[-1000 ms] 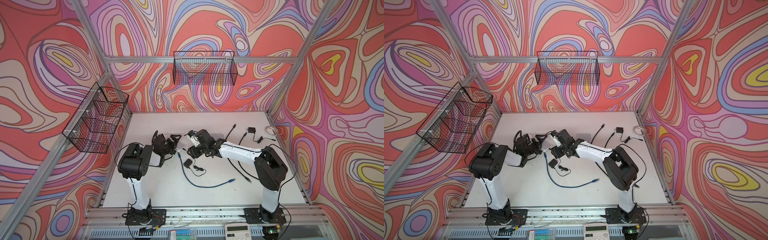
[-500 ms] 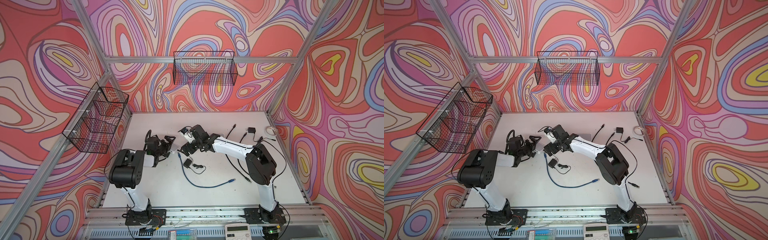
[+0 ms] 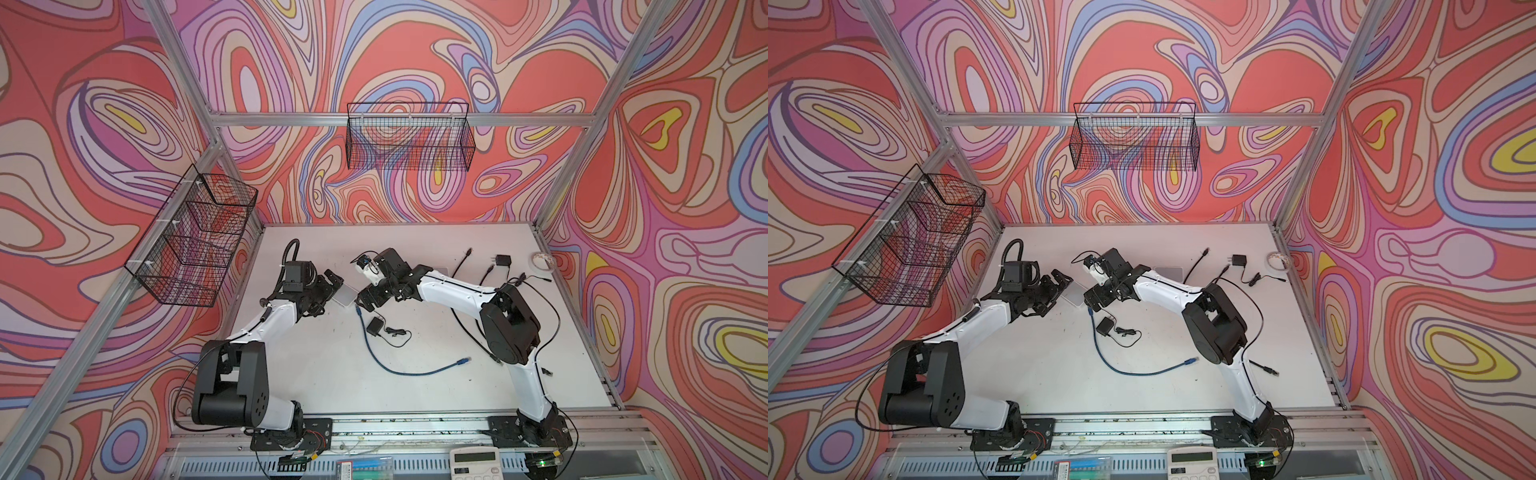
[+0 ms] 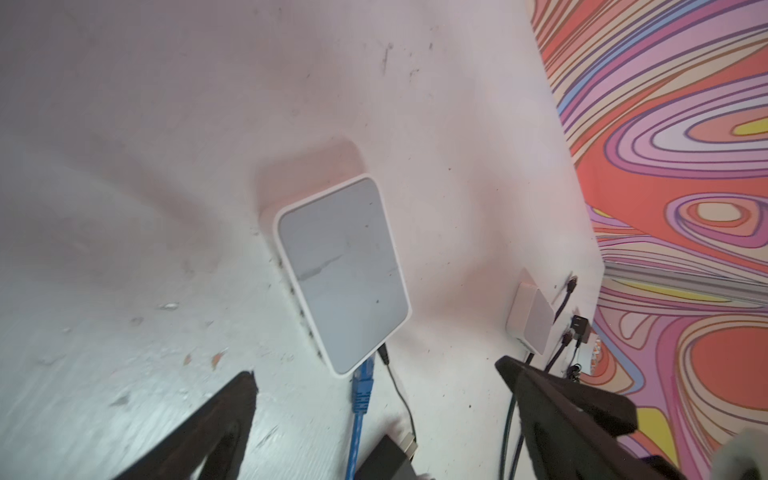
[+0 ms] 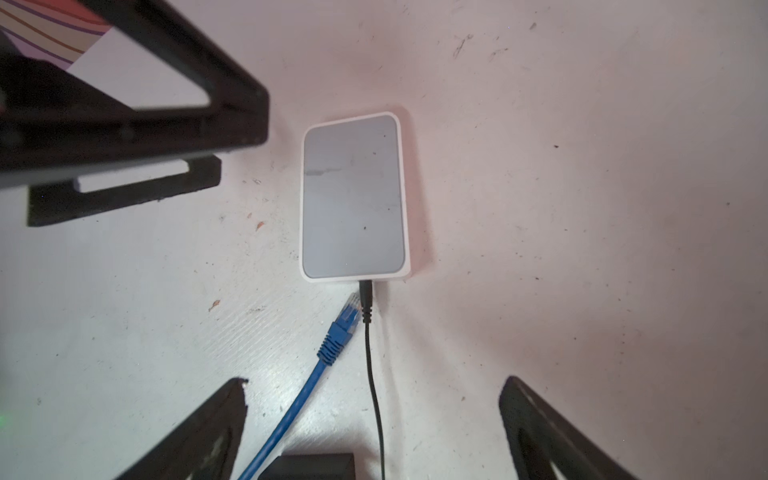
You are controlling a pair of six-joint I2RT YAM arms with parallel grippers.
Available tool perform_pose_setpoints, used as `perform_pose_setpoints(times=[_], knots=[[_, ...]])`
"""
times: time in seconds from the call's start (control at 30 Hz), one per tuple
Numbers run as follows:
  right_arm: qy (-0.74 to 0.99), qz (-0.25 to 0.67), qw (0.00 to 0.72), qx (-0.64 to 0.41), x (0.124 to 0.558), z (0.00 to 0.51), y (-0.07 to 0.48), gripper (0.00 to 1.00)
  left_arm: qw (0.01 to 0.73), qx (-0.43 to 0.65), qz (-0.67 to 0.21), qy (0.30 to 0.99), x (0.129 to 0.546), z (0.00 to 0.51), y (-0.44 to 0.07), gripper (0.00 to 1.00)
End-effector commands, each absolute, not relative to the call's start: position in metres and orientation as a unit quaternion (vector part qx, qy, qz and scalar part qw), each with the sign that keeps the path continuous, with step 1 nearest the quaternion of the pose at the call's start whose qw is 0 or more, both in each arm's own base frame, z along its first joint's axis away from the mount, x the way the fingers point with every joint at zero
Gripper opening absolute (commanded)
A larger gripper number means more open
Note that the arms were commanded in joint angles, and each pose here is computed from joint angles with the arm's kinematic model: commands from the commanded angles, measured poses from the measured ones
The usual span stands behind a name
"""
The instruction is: Insert the plug into the switch port
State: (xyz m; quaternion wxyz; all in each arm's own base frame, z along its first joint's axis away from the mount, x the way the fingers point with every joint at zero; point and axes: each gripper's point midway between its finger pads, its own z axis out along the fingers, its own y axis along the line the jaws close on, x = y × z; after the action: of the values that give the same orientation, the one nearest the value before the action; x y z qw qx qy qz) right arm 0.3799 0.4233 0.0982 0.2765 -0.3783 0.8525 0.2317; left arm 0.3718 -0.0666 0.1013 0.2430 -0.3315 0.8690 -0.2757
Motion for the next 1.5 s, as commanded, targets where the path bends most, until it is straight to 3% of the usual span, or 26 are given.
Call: perform_pose_setpoints(times=[0.0, 0.27, 0.63, 1.47], knots=[[0.852, 0.226, 0.264, -0.39, 0.383, 0.09, 0.427, 0.98, 0.196, -0.34, -0.204, 0.897, 0.339, 0.088, -0.044, 1.0], [0.853, 0.194, 0.255, -0.412, 0.394, 0.068, 0.436, 0.98, 0.192, -0.393, -0.197, 0.878, 0.294, 0.103, 0.005, 1.0], [0.839, 0.14, 0.256, -0.46, 0.403, 0.04, 0.462, 0.98, 0.192, -0.391, -0.21, 0.875, 0.257, 0.106, 0.007, 1.0], [0.818, 0.16, 0.235, -0.499, 0.398, 0.019, 0.488, 0.98, 0.191, -0.398, -0.218, 0.87, 0.249, 0.109, 0.003, 1.0]])
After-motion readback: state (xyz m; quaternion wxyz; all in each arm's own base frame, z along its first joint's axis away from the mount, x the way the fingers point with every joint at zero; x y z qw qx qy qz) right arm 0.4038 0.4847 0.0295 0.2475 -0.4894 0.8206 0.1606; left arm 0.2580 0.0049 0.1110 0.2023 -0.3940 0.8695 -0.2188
